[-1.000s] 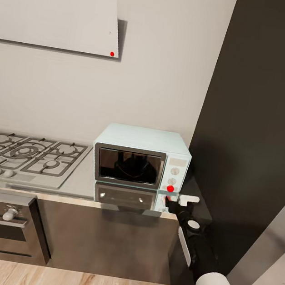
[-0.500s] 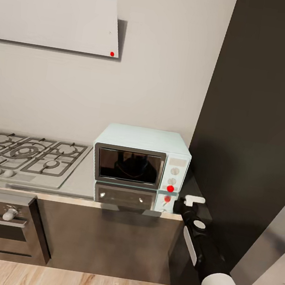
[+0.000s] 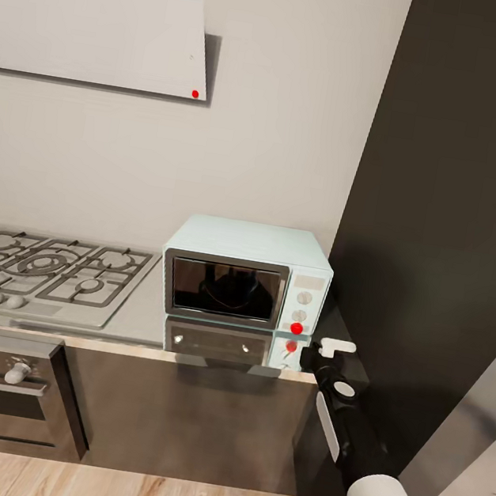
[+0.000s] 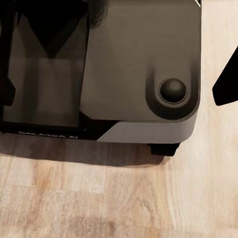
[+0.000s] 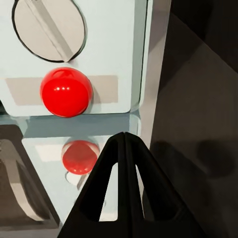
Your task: In the kitchen, take the popcorn bag from the countertop, put it into the microwave, and heat it until the popcorn is cooked so the cooked popcorn ends up inside the bag.
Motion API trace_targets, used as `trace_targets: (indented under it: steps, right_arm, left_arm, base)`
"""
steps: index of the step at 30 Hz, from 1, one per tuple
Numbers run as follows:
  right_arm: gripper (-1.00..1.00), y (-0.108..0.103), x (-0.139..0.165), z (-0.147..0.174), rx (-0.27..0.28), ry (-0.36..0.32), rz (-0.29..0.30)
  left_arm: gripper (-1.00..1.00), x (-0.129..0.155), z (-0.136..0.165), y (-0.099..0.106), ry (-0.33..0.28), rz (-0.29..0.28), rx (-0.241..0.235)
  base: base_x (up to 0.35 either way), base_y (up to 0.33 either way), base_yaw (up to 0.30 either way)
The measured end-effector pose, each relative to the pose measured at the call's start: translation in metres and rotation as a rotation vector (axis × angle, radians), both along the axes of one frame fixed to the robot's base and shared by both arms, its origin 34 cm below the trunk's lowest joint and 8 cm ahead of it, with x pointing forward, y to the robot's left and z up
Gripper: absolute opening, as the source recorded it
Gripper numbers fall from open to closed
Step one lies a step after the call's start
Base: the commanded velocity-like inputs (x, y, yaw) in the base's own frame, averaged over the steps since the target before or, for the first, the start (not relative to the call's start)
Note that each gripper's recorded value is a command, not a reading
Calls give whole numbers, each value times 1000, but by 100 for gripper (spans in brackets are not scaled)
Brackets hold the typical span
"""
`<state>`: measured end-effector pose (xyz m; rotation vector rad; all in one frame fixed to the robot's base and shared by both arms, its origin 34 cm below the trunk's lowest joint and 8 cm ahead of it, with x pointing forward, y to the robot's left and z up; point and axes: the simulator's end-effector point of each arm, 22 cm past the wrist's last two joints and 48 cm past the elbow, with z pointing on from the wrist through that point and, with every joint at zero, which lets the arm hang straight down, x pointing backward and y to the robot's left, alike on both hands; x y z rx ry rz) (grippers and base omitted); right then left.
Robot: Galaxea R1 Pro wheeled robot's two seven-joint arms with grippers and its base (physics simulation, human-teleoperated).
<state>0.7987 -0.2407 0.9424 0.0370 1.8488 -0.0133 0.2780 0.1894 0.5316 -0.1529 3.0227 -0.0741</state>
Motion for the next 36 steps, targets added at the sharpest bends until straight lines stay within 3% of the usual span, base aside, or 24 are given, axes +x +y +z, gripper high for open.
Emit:
trace_targets:
  steps: [11, 20, 36]
  right_arm:
    - [-100, 2, 0, 1, 6, -4, 7]
    - [-100, 28, -1, 1, 36, -4, 125]
    - [-100, 25, -1, 0, 38, -6, 117]
  left_arm:
    - [100, 1, 0, 0, -1, -1, 0]
    - [100, 1, 0, 0, -1, -2, 0]
    - [100, 0, 0, 0, -2, 0, -1]
  base:
    - [0, 0, 0]
    - [0, 0, 0]
    - [188, 0, 0]
